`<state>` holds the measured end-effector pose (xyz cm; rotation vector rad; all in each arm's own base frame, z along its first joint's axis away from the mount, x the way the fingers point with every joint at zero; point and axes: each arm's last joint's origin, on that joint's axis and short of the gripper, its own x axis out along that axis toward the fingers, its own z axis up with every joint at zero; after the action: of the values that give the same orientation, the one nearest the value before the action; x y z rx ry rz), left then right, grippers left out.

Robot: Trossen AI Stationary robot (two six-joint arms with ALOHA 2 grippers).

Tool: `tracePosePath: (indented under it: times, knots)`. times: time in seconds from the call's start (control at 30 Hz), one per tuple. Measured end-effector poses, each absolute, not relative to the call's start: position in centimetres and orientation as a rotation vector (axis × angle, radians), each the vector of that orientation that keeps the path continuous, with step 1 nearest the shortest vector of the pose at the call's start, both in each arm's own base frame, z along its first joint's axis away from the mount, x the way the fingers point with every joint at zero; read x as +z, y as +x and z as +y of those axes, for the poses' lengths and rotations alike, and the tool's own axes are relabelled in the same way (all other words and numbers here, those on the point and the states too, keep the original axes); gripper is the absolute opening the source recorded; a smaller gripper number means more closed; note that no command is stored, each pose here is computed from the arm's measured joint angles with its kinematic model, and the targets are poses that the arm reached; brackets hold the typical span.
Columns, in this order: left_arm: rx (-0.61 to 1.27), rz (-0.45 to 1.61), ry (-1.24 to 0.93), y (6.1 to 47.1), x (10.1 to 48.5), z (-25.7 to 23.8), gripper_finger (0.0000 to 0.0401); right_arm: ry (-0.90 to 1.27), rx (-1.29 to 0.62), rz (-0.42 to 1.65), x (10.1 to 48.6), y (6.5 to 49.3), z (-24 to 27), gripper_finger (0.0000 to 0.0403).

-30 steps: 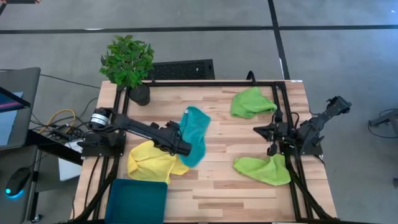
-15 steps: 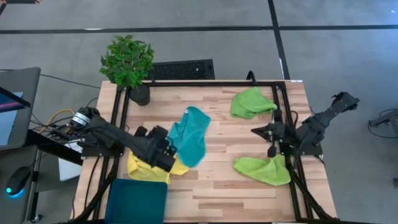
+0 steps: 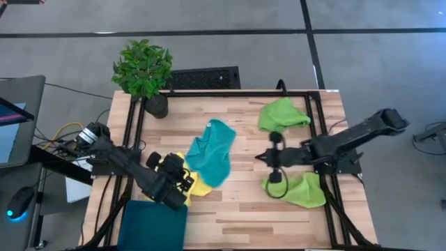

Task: Fold microfiber towels
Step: Fold the blue microfiber towel

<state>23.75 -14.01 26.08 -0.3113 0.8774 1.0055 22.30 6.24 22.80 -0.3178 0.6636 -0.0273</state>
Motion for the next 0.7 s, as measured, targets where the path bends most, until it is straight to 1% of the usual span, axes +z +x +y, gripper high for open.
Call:
tracePosePath:
  times: [0.1, 0.27, 0.4, 0.53, 0.7]
  knots:
    - [0.989, 0.874, -0.308, 23.4, 26.1, -14.5, 0.0114, -0.331, 0.079, 0.703, 22.7, 24.5, 6.9, 0.0007]
    - [0.969, 0.875, -0.296, 23.1, 26.1, -15.0, 0.0114, -0.373, 0.279, 0.698, 22.6, 27.6, 8.3, 0.0012]
    - [0.953, 0.881, -0.275, 23.0, 26.1, -15.2, 0.0114, -0.347, 0.288, 0.716, 21.9, 30.0, 9.1, 0.0022]
    - [0.946, 0.881, -0.269, 22.9, 26.1, -15.4, 0.0114, -0.35, 0.288, 0.748, 20.9, 31.8, 9.7, 0.005]
    - [0.933, 0.89, -0.251, 22.8, 26.1, -15.5, 0.0114, -0.378, 0.299, 0.782, 19.5, 33.8, 10.3, 0.0103]
